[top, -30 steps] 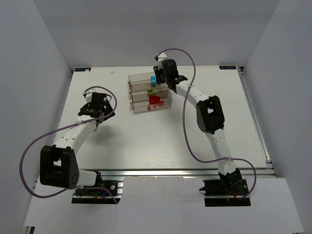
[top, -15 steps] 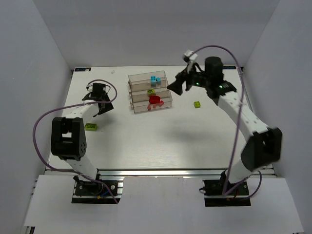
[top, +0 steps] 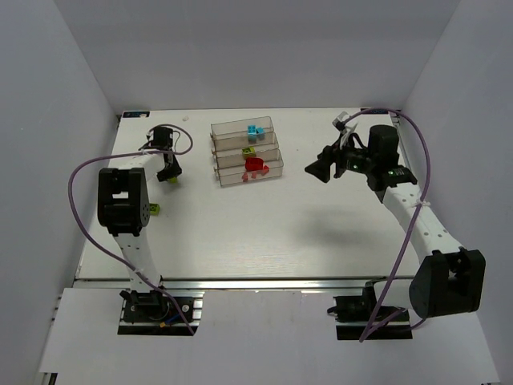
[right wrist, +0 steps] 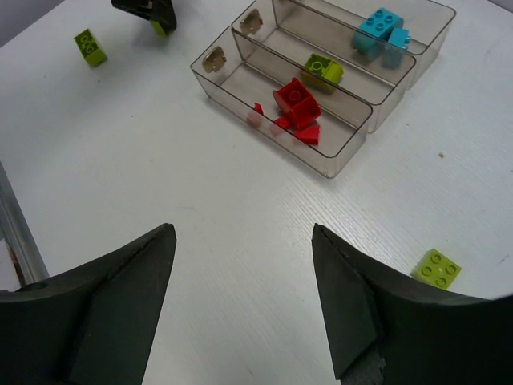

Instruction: Sort the legos into containers by color

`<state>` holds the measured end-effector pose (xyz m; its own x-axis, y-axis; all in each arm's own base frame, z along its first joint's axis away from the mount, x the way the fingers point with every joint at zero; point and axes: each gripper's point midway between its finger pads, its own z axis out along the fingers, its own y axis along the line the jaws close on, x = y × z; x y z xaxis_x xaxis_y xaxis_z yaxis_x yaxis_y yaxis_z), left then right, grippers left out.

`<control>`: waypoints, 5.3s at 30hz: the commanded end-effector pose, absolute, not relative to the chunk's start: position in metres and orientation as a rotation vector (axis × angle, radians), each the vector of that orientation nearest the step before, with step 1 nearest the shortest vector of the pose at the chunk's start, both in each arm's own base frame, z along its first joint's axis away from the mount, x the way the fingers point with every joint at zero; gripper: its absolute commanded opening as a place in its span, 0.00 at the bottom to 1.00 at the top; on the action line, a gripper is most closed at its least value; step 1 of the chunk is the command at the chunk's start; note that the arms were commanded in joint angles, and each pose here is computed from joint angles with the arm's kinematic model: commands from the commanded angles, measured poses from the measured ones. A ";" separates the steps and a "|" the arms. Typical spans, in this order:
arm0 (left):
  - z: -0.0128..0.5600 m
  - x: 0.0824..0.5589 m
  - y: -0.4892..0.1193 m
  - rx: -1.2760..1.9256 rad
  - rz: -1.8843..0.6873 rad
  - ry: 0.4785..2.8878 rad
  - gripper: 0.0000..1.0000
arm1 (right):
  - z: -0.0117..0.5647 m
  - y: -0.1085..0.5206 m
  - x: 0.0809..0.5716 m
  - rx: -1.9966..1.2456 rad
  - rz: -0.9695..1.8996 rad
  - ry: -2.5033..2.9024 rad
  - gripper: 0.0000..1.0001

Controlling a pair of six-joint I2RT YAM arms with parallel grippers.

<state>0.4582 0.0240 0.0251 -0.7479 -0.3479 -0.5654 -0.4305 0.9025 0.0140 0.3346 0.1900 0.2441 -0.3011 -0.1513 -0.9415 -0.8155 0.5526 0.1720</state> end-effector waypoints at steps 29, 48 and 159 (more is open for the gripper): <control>0.182 0.550 -0.213 0.942 -0.684 1.778 0.01 | 0.213 0.101 0.385 -0.549 0.681 1.912 0.03; 0.154 0.580 -0.228 0.931 -0.503 1.831 0.59 | 0.202 0.087 0.384 -0.572 0.702 1.916 0.80; 0.073 0.309 0.063 -1.219 0.384 2.225 0.71 | 0.283 0.298 0.473 -0.819 0.487 1.628 0.29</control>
